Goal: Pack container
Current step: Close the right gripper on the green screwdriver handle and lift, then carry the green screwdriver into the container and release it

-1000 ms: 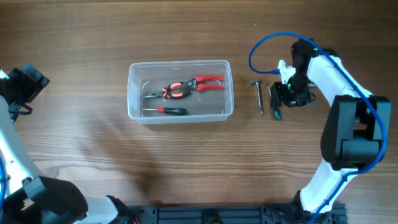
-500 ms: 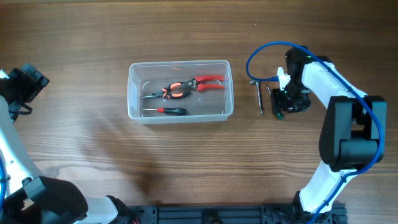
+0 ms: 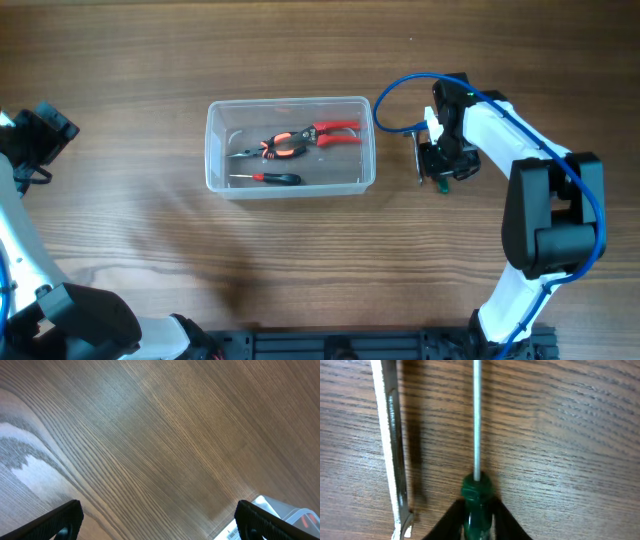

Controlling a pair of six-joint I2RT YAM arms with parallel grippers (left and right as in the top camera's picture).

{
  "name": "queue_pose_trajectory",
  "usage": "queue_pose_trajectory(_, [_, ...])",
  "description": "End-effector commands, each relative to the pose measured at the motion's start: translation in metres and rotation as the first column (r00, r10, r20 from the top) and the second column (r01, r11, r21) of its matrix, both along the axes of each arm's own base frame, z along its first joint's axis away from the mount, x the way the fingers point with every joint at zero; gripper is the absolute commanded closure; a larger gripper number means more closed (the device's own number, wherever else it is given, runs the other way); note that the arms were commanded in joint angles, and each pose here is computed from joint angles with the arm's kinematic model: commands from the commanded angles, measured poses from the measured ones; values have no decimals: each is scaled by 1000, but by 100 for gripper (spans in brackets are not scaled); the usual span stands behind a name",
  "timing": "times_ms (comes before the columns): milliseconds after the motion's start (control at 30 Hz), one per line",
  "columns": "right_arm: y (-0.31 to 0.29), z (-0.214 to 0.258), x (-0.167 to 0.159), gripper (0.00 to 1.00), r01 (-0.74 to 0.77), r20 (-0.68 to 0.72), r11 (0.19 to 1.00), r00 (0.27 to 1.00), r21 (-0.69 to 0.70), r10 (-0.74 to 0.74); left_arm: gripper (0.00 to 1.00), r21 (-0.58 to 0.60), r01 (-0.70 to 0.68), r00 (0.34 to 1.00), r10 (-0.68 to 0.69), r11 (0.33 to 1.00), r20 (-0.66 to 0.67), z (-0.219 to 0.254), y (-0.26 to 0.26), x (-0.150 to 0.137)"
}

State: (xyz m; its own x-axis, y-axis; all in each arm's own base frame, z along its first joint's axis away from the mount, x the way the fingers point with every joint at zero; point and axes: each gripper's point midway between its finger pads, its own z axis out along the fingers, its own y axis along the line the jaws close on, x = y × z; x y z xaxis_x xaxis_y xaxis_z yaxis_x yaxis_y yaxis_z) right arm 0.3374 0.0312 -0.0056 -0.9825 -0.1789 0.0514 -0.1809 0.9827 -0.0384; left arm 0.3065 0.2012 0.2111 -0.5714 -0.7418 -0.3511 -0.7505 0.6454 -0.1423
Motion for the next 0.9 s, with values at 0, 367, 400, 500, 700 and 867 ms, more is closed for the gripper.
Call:
queue_pose_trajectory(0, [-2,-11,-11,96,18,-43,1000,999,-7,-19,0,-15,-13,1000,14,1000,14,2,0,2])
queue_pose_trajectory(367, [2,29,12,96,42,32,999,999,5,-42,0,-15,-13,1000,14,1000,14,1,0,2])
queue_pose_trajectory(400, [2,42,18,96,43,60,999,997,8,-44,0,-15,-13,1000,14,1000,15,2,0,2])
queue_pose_trajectory(500, [11,103,37,96,23,182,999,983,23,-26,0,-15,-13,1000,14,1000,14,2,0,2])
queue_pose_trajectory(700, [64,224,50,96,-125,458,990,886,68,80,0,-15,-13,1000,14,1000,14,2,0,2])
queue_pose_trajectory(867, [169,286,29,96,-543,658,835,660,85,363,0,-15,-13,1000,13,1000,15,2,0,2])
